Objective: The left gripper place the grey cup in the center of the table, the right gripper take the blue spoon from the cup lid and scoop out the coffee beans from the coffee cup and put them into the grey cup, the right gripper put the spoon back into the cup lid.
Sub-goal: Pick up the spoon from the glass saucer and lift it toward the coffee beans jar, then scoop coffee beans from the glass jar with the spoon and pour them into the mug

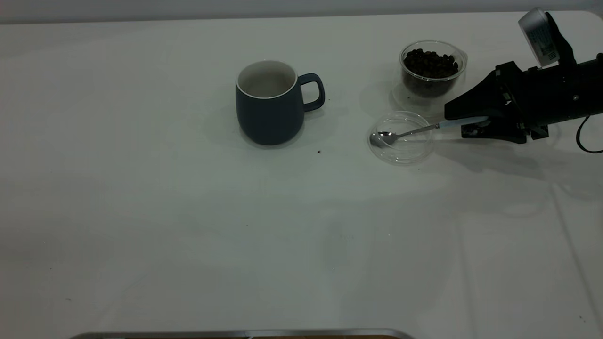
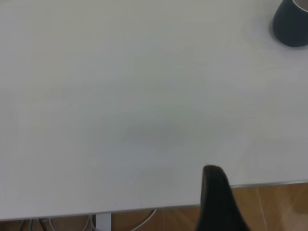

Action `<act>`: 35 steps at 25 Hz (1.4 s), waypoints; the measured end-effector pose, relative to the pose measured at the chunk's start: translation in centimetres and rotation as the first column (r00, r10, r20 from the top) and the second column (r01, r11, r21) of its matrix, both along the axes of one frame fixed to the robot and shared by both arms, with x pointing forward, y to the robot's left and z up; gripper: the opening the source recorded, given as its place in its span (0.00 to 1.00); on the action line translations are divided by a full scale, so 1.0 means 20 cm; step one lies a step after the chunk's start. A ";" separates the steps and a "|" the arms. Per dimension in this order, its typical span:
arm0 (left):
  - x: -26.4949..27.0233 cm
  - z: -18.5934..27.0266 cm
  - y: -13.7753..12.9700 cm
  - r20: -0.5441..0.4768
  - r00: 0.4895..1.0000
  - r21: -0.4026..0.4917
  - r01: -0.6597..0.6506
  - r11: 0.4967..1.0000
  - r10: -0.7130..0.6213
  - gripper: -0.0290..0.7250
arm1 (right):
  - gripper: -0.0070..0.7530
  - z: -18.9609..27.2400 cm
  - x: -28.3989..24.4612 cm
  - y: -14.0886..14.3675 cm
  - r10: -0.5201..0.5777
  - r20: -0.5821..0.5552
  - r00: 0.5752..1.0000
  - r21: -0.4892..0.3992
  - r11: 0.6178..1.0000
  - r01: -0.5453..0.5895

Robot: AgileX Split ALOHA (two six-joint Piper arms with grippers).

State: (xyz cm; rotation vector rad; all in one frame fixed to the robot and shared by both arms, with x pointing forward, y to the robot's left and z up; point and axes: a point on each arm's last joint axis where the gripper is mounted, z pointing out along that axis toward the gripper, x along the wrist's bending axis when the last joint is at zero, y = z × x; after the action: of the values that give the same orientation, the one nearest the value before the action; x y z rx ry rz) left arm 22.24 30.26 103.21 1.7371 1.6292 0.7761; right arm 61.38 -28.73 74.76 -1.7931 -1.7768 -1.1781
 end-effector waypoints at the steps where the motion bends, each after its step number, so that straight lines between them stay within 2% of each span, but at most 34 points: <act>1: 0.00 0.00 0.00 0.000 1.000 0.000 0.000 1.000 0.000 0.72 | 0.70 0.00 0.00 0.00 0.000 0.001 1.000 0.000 1.000 0.000; 4: 0.00 0.00 0.00 0.000 1.000 0.000 0.000 1.000 0.000 0.72 | 0.57 0.00 0.00 0.00 -0.001 0.001 1.000 0.000 1.000 0.001; 10: 0.00 0.00 0.00 0.000 1.000 0.006 0.005 1.000 -0.005 0.72 | 0.22 0.00 0.00 0.00 0.007 0.001 1.000 0.004 1.000 -0.008; 12: 0.00 0.00 0.00 0.000 1.000 0.006 0.005 1.000 -0.005 0.72 | 0.15 0.01 -0.01 0.01 0.027 0.007 1.000 0.034 0.999 -0.028; 17: 0.00 0.00 0.00 0.000 1.000 0.006 0.005 1.000 -0.005 0.72 | 0.15 0.04 -0.02 -0.01 0.082 0.005 0.997 0.034 0.996 -0.082; 24: 0.00 0.00 0.00 0.000 1.000 0.005 0.004 1.000 -0.004 0.72 | 0.15 0.28 0.01 -0.03 0.138 0.025 0.990 -0.041 0.990 -0.137; 30: 0.00 0.00 0.00 0.000 1.000 0.005 0.004 1.000 -0.004 0.72 | 0.15 0.48 0.02 -0.06 0.144 0.027 0.989 -0.118 0.983 -0.140; 35: 0.00 0.00 0.00 0.000 1.000 0.005 0.004 1.000 -0.004 0.72 | 0.15 0.65 0.05 -0.06 0.102 0.121 0.988 -0.154 0.985 -0.082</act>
State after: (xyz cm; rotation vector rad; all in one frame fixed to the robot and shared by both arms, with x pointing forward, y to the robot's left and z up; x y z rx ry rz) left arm 22.24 30.26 103.21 1.7433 1.6242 0.7793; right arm 62.44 -29.83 87.69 -1.7280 -2.0469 -1.1756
